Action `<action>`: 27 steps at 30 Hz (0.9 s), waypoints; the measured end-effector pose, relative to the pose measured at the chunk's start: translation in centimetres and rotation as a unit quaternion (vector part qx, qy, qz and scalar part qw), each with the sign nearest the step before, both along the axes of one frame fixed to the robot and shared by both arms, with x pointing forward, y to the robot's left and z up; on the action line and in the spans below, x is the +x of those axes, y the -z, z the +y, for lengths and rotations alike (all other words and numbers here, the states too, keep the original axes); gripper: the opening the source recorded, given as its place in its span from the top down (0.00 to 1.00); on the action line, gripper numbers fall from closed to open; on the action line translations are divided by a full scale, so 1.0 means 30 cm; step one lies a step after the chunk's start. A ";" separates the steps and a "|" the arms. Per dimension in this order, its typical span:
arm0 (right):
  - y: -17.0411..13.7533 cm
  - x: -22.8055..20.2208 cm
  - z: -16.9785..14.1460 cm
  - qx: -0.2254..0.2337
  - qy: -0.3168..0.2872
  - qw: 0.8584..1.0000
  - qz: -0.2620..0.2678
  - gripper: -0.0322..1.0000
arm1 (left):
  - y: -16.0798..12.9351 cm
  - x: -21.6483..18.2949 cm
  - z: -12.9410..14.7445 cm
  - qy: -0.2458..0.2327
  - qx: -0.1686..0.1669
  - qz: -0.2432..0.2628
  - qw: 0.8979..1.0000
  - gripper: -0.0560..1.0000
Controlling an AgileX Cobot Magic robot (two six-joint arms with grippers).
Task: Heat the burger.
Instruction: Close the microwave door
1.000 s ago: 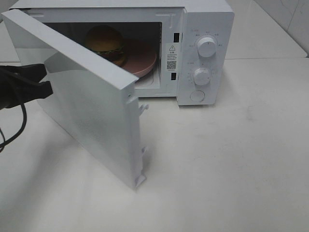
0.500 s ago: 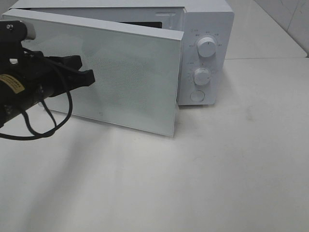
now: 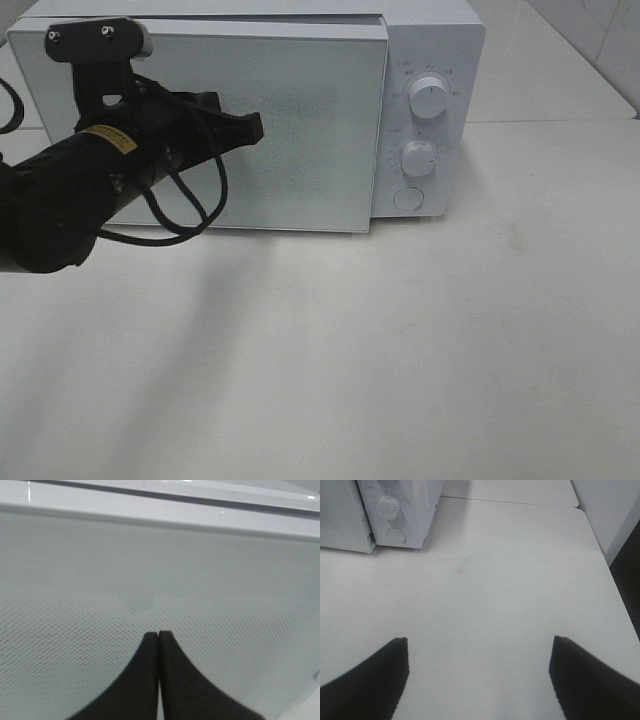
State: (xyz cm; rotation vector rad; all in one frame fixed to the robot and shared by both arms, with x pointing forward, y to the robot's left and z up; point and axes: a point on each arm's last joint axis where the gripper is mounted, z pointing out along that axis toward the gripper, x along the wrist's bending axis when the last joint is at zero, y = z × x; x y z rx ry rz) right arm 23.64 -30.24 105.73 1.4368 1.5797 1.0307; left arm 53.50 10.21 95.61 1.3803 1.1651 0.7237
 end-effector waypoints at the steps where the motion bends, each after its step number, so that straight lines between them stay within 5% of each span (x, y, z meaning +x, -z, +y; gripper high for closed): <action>1: 0.000 0.000 0.000 0.000 0.000 1.000 0.000 0.24 | 0.000 0.000 0.000 0.000 0.000 0.000 1.000 0.95; 27: 0.000 0.000 0.000 0.000 0.000 1.000 0.000 0.24 | 0.019 0.140 -0.220 0.050 0.011 0.050 0.997 0.95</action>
